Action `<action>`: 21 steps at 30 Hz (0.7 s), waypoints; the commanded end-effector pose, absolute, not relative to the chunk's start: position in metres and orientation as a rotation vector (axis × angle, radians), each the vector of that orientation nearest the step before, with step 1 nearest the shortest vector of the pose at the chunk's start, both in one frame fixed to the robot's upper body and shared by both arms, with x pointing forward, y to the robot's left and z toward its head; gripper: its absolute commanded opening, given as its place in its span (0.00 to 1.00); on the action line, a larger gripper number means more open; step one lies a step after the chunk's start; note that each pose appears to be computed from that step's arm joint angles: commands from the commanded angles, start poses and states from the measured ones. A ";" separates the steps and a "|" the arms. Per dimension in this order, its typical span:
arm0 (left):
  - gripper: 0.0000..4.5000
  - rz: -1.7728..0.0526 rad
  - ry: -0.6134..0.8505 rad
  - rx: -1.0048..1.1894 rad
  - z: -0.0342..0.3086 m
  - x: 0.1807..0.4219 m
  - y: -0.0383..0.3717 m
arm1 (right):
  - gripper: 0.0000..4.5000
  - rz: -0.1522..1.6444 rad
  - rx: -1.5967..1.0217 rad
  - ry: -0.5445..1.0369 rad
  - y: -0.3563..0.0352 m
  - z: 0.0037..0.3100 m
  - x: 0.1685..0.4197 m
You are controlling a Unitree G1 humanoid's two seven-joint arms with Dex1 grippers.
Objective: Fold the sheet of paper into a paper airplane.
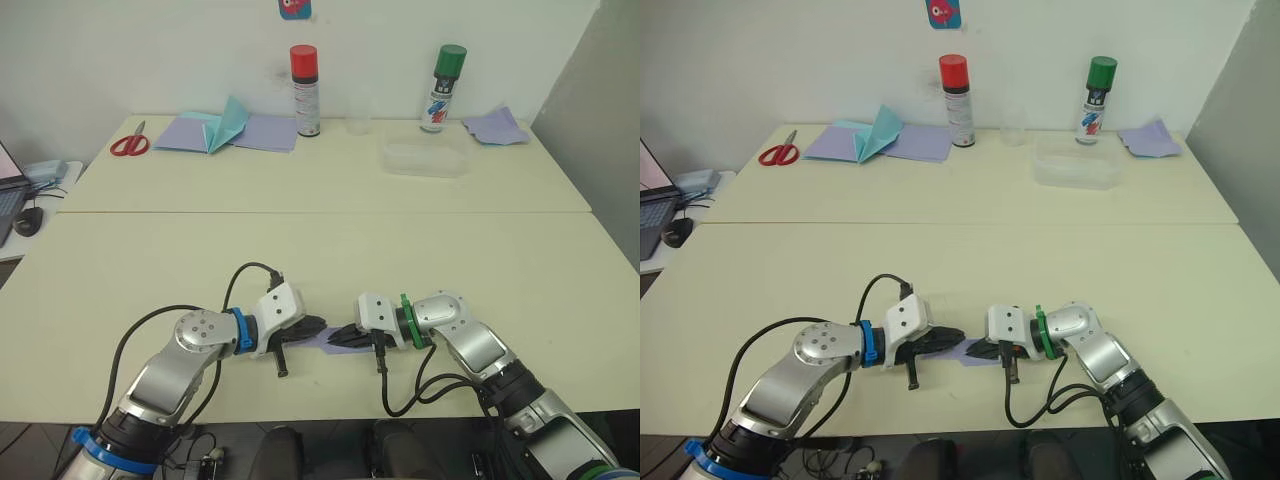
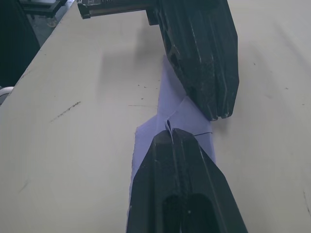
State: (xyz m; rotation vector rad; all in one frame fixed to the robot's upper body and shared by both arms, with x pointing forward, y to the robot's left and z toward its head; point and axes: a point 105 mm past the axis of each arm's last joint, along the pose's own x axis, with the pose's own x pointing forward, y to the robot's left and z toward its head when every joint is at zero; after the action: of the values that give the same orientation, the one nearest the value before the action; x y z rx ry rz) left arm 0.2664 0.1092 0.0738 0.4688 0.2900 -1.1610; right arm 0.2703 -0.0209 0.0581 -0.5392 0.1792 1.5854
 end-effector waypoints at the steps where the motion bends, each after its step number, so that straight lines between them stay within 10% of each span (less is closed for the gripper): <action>1: 0.00 -1.191 0.365 0.488 0.052 0.257 0.110 | 0.00 1.605 -0.543 0.238 -0.022 0.045 0.264; 13: 0.00 -1.198 0.423 0.558 0.020 0.245 0.115 | 0.00 1.627 -0.539 0.234 -0.023 0.048 0.261; 21: 0.00 -1.190 0.398 0.582 0.020 0.249 0.113 | 0.54 1.643 -0.532 0.238 -0.028 0.058 0.258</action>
State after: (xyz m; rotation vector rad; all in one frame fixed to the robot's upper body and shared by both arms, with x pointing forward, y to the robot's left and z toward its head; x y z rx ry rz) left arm 0.2640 0.1084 0.0536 0.5914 0.2531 -1.1540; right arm 0.2598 -0.0255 0.0548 -0.5268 0.2378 1.6382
